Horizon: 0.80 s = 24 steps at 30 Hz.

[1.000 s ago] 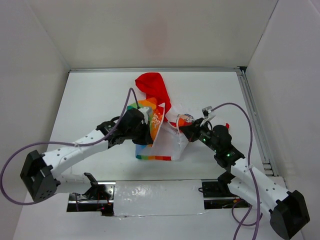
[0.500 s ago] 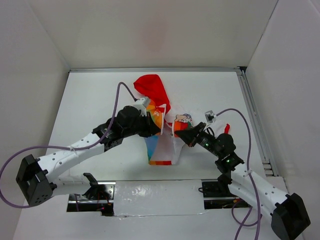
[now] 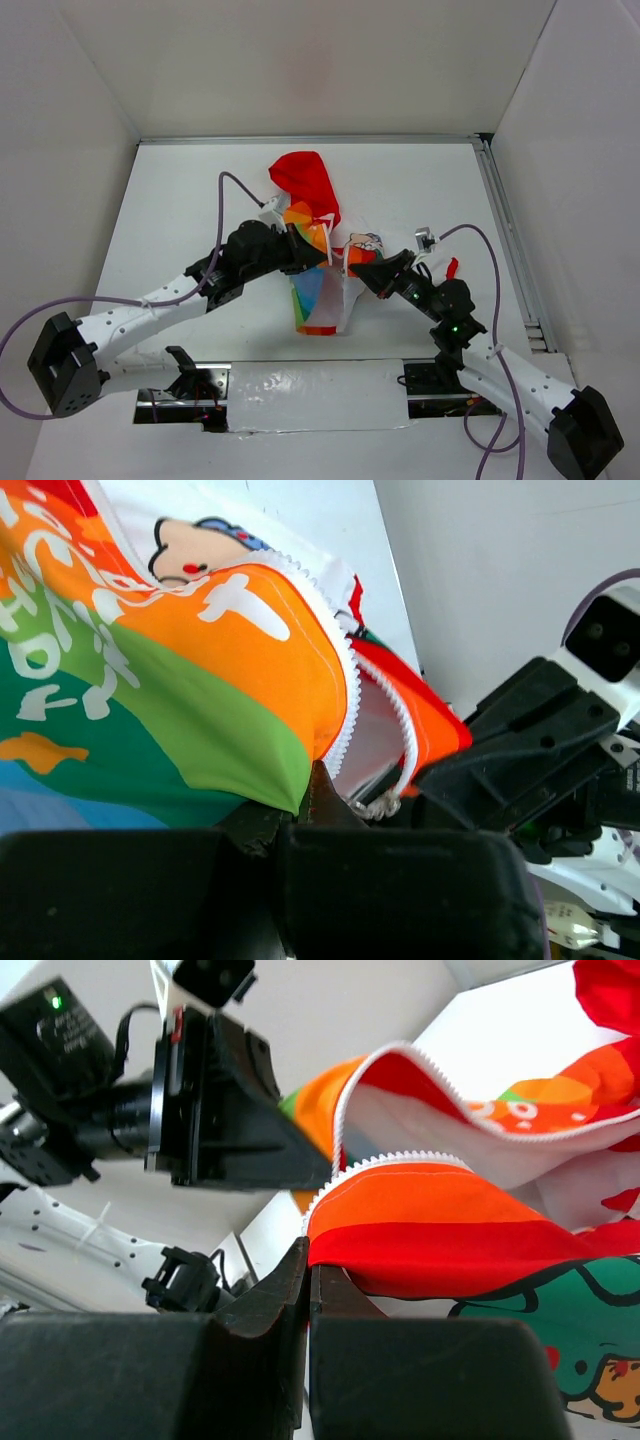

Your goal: Zip up the jacket

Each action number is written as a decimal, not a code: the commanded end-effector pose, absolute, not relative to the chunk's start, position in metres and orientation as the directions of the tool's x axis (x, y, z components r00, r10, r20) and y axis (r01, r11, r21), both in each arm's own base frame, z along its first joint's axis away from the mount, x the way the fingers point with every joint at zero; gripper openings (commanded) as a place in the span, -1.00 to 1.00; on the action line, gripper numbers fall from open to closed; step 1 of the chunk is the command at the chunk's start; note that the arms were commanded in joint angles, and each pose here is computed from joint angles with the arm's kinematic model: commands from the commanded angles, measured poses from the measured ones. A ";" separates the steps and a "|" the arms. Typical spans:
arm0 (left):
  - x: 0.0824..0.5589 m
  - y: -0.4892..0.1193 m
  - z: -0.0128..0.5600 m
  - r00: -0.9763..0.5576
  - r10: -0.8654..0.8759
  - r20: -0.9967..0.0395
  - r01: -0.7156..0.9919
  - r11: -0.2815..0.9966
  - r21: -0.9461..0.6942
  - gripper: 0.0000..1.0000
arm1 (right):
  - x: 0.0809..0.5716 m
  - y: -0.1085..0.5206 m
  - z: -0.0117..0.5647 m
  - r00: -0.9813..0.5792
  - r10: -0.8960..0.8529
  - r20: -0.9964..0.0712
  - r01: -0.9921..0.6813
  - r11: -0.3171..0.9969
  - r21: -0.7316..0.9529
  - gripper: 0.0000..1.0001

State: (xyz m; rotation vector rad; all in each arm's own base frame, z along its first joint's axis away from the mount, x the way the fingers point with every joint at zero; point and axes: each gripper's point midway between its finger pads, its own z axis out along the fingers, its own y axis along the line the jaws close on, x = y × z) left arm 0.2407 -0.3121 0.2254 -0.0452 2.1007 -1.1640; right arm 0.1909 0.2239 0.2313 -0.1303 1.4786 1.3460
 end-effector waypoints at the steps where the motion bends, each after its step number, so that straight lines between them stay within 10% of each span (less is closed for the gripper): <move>1: 0.233 -0.319 0.264 -0.718 -0.438 -0.542 0.353 0.442 -0.825 -1.00 | 0.191 0.220 0.255 -0.350 0.606 -0.714 -0.713 0.321 0.623 -1.00; 24: 0.232 -0.333 0.277 -0.724 -0.421 -0.547 0.408 0.378 -0.831 -1.00 | 0.193 0.227 0.269 -0.337 0.612 -0.716 -0.742 0.296 0.602 -1.00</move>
